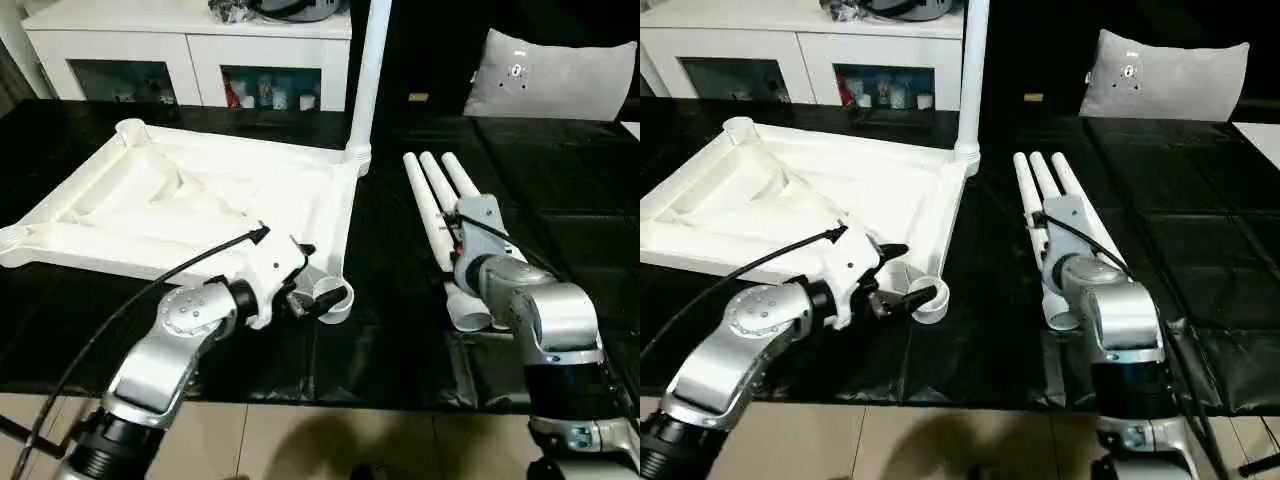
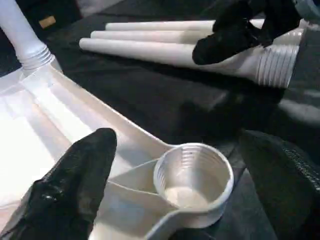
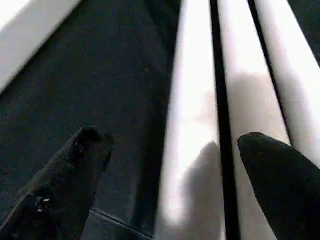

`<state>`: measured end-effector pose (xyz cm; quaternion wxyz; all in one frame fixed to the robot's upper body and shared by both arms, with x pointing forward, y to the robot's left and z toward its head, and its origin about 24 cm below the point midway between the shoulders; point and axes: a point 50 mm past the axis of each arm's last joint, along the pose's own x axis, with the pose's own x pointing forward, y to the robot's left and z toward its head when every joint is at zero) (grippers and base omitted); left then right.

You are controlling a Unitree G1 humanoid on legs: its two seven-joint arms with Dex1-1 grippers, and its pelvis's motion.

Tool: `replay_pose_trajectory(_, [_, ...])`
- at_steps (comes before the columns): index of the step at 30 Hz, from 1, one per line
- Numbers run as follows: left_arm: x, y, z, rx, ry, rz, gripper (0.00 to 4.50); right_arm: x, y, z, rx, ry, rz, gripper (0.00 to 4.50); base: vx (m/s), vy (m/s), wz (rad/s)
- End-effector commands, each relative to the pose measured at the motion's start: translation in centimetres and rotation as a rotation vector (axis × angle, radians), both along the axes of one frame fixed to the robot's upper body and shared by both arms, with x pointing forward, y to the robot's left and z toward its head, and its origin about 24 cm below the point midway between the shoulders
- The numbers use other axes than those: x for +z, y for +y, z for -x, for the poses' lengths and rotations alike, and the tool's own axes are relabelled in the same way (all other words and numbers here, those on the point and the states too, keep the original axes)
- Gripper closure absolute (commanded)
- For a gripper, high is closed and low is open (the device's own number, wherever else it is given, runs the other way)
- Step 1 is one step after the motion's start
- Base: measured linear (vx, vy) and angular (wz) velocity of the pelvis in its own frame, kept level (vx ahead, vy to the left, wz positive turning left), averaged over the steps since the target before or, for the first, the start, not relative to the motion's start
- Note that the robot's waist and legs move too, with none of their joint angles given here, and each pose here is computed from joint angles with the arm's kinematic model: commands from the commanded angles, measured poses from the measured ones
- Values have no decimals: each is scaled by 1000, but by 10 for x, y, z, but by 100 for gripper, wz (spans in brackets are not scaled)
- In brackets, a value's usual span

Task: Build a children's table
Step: Pick table leg

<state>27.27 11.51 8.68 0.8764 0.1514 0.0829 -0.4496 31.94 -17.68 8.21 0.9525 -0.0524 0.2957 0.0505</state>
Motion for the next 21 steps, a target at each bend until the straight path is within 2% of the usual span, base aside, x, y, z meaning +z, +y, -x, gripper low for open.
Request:
replay_pose_trajectory(1, [2,-1,2,-16,1,-9,9,8,0,-4,9,-21,-21,0,0,0,0])
replay_pose_trajectory(5, [1,1,3,-18,11,-30,9,5,-1,-9,13,15,-22,0,0,0,0])
replay_pose_trajectory(6, [1,1,3,-20,13,-31,9,1,0,-11,23,30,-47,0,0,0,0])
replay_pose_trajectory(7, [1,1,3,-20,13,-31,9,1,0,-11,23,30,-47,0,0,0,0])
replay_pose_trajectory(9, [1,0,3,-20,12,-31,9,-6,3,-11,49,77,-103,0,0,0,0])
replay_pose_trajectory(14, [1,-1,3,-17,12,-32,9,-12,1,-10,41,142,-88,0,0,0,0])
replay_pose_trajectory(18, [0,-1,4,-17,17,-29,9,-15,4,-8,50,192,-154,0,0,0,0])
replay_pose_trajectory(21, [0,-2,4,-19,18,-28,0,-16,7,-5,80,225,-179,30,0,0,0])
